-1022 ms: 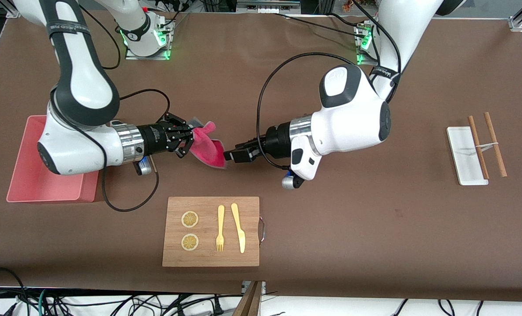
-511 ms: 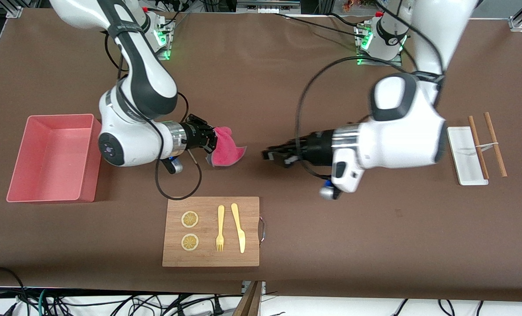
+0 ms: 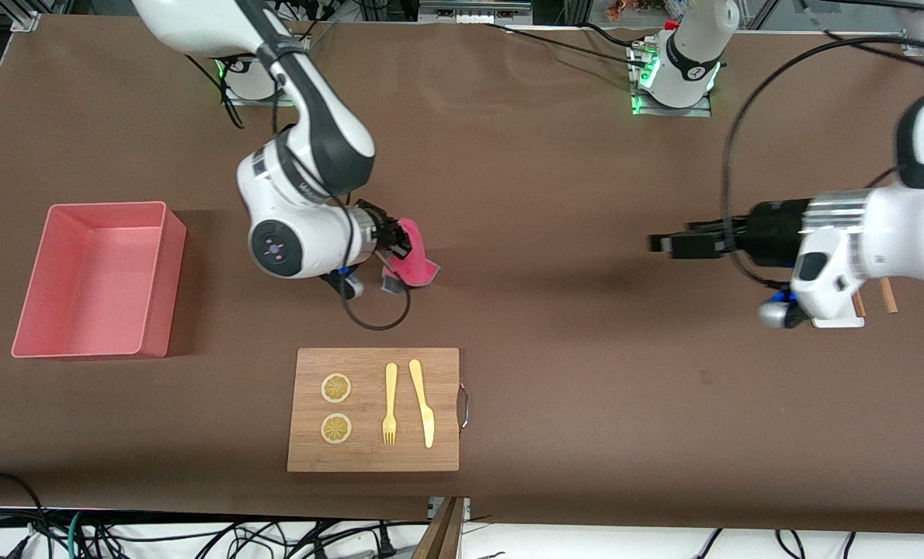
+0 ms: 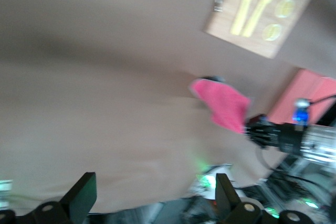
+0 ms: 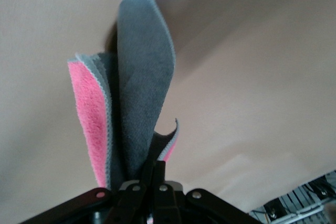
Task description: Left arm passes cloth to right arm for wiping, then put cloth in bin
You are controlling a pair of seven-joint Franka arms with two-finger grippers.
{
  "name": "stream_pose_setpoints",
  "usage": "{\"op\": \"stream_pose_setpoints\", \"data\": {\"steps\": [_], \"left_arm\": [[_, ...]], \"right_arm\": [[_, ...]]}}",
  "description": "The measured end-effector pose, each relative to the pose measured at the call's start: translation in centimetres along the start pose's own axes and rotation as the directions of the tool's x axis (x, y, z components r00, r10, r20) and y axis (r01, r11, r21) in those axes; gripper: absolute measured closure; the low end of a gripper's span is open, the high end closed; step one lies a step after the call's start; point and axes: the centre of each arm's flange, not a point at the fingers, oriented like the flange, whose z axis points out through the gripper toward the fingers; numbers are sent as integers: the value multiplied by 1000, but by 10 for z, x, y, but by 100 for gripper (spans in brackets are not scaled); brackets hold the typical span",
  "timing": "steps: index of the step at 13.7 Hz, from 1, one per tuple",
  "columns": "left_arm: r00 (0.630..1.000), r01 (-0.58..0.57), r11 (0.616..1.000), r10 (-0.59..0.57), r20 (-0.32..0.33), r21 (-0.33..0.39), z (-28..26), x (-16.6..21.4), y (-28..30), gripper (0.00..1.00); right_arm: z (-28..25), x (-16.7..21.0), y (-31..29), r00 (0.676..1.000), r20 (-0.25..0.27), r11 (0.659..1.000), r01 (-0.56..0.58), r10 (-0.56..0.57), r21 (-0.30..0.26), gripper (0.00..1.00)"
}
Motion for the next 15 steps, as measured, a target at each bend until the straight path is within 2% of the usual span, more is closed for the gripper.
{"op": "stream_pose_setpoints", "data": {"steps": [1,3,4,6,8,10,12,15], "left_arm": [[1000,-15,995,18,-25,94,-9,-3,-23,0],[995,-38,960,61,-77,277,-21,-18,-46,0],[992,-40,936,80,-99,350,-25,-29,-51,0],[985,-29,895,102,-141,446,-28,-51,-56,0],[968,-36,862,155,-195,505,-25,-68,-63,0],[957,-38,851,182,-225,524,-21,-79,-71,0],[945,-31,840,201,-257,541,-23,-80,-76,0],[933,-31,830,224,-283,557,-27,-77,-76,0]], "right_arm": [[10,-6,-4,1000,-20,1000,15,-15,-11,98],[28,-8,-10,998,-55,999,31,-32,-34,98],[36,-3,-12,997,-68,999,31,-34,-42,98],[51,12,-14,993,-101,996,54,-61,-69,98],[61,31,-12,985,-130,990,98,-112,-105,98],[57,57,-5,977,-145,982,141,-158,-127,98],[42,91,9,968,-146,972,184,-205,-144,98],[19,147,42,952,-128,945,248,-279,-214,98]]}}
